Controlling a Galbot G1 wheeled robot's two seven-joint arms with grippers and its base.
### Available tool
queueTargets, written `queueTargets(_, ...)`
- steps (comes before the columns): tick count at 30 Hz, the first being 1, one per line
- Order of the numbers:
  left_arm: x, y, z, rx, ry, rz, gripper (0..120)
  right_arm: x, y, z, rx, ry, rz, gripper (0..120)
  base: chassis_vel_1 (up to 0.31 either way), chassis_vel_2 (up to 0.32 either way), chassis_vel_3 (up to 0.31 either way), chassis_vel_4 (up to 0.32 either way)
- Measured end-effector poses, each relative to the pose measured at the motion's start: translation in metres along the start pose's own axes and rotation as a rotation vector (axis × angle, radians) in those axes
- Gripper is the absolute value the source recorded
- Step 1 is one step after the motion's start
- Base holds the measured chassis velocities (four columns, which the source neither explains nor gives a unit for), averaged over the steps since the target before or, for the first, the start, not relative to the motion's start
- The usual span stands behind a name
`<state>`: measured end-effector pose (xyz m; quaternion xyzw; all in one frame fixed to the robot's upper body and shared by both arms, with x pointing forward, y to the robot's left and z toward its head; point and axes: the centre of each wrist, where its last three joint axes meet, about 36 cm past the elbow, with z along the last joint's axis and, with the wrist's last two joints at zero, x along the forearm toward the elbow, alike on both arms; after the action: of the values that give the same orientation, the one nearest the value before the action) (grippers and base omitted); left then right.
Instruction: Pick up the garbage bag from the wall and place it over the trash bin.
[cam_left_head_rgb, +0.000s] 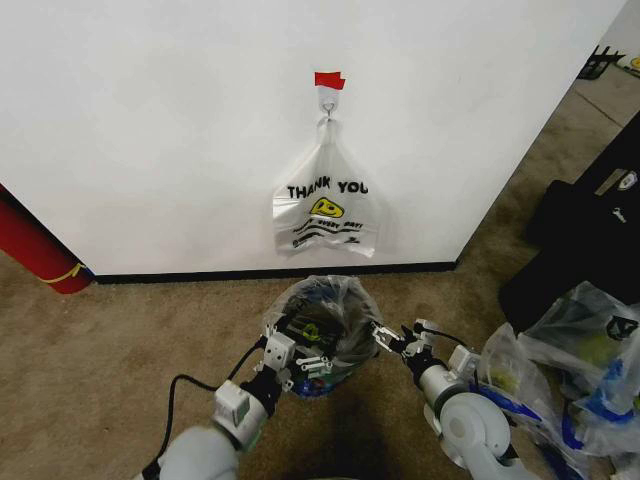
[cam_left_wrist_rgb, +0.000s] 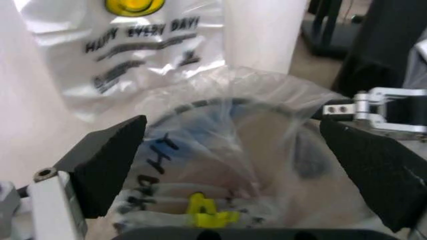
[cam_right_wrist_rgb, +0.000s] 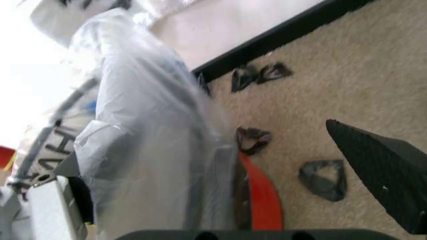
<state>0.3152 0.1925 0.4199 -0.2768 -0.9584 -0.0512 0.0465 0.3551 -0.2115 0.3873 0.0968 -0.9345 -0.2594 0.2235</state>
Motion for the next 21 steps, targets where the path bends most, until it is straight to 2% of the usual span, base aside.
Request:
queueTargets(5, -0.012, 0.007, -0.001, -0.020, 0.028, 0.011, 100, -0.004, 0.003, 0.001, -0.007, 0.016, 0.011, 100, 0.000, 0.000, 0.000, 0.000)
queueTargets(10, -0.027, 0.003, 0.004, -0.023, 0.046, 0.016, 100, -0.005, 0.005, 0.001, -0.022, 0.030, 0.013, 100, 0.000, 0.000, 0.000, 0.000)
queueTargets(15, -0.035, -0.010, 0.015, 0.006, 0.072, 0.024, 100, -0.004, 0.006, -0.002, -0.075, 0.047, 0.021, 100, 0.000, 0.000, 0.000, 0.000)
queueTargets(19, -0.032, -0.020, 0.020, 0.026, 0.081, 0.030, 100, -0.004, 0.006, -0.003, -0.097, 0.055, 0.026, 100, 0.000, 0.000, 0.000, 0.000)
queueTargets(21, -0.027, -0.032, 0.024, 0.032, 0.086, 0.044, 100, -0.003, 0.006, -0.005, -0.104, 0.055, 0.027, 100, 0.000, 0.000, 0.000, 0.000)
